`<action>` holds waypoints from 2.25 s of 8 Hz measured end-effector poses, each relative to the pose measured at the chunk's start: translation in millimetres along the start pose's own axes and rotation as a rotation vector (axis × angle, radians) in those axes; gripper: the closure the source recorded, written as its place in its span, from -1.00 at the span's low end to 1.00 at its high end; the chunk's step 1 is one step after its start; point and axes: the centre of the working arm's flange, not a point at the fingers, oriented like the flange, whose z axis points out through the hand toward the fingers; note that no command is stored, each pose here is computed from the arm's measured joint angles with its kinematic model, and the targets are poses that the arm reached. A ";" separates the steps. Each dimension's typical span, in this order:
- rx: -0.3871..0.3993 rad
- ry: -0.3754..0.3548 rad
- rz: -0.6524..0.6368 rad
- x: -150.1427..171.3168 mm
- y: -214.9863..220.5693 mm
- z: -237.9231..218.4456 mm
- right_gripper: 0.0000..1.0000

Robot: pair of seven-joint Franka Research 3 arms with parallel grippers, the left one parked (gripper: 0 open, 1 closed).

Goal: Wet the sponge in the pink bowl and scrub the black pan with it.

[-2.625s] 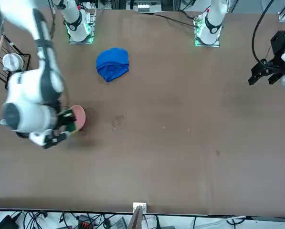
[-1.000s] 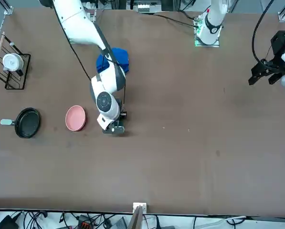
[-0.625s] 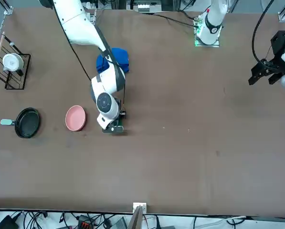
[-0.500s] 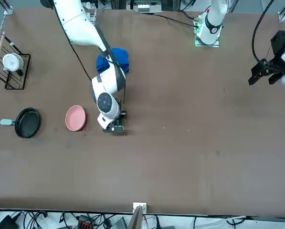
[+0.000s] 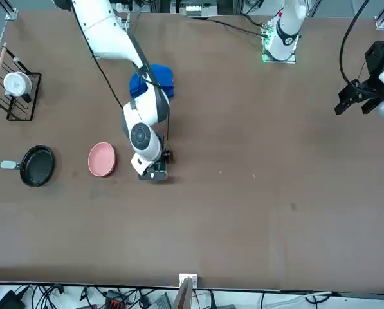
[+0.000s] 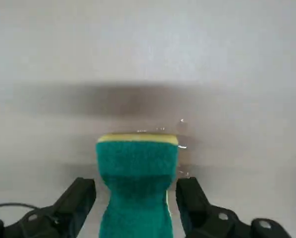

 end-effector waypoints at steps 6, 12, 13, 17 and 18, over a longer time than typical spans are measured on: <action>-0.021 0.062 -0.003 20.1 142.5 -207.6 -1.00; -0.054 0.128 -0.077 -14.1 262.2 -332.3 -1.00; -0.045 0.146 -0.061 -19.0 272.6 -347.5 -1.00; -0.022 0.116 -0.011 -45.0 323.7 -375.5 -1.00; -0.038 0.113 -0.018 -53.7 323.7 -376.6 -1.00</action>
